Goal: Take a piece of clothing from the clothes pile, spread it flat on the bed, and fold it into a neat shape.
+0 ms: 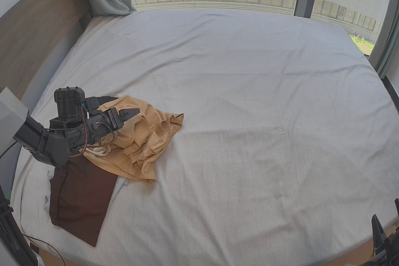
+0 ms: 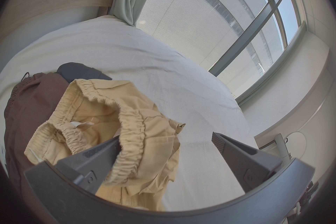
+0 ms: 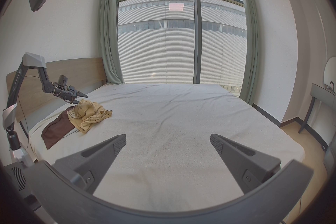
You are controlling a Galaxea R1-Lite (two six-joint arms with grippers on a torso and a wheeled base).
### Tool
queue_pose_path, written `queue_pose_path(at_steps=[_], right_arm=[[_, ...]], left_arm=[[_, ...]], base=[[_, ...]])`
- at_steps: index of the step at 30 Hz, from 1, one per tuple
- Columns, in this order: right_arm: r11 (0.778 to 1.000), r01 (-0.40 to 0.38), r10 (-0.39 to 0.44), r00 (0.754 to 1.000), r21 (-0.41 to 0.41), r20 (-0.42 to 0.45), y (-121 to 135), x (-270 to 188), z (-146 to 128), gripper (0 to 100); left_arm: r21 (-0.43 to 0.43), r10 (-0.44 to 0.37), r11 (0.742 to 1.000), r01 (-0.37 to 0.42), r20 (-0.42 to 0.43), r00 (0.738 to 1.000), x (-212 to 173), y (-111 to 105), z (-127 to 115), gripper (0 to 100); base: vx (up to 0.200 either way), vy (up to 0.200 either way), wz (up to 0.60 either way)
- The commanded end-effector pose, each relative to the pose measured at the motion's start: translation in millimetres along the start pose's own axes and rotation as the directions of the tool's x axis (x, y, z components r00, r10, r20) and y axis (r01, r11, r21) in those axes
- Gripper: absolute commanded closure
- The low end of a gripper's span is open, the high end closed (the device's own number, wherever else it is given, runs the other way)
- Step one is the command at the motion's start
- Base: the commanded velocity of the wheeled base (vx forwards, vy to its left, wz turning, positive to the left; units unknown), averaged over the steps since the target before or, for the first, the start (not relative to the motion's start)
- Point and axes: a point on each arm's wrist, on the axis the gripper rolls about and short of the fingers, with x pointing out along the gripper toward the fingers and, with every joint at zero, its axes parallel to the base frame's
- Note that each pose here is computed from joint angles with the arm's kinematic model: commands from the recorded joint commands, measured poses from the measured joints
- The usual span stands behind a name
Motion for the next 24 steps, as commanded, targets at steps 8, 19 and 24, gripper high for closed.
queue_pose_path(at_steps=[8, 19, 24], right_arm=[[1.000, -0.001, 0.001, 1.000, 0.000, -0.001, 0.1, 0.1, -5.2, 0], [1.000, -0.001, 0.001, 1.000, 0.000, -0.001, 0.1, 0.1, -5.2, 0], [1.000, -0.001, 0.001, 1.000, 0.000, -0.001, 0.1, 0.1, -5.2, 0]], left_arm=[[-0.023, -0.003, 1.000, 0.003, 0.018, 1.000, 12.3, 6.7, -3.0, 0], [-0.023, -0.005, 1.000, 0.005, 0.016, 1.000, 12.9, 7.5, -3.2, 100], [-0.035, 0.002, 0.999, -0.002, 0.007, 1.000, 8.8, 9.3, -6.0, 100]], base=[[0.000, 0.000, 0.00], [0.000, 0.000, 0.00], [0.000, 0.000, 0.00]])
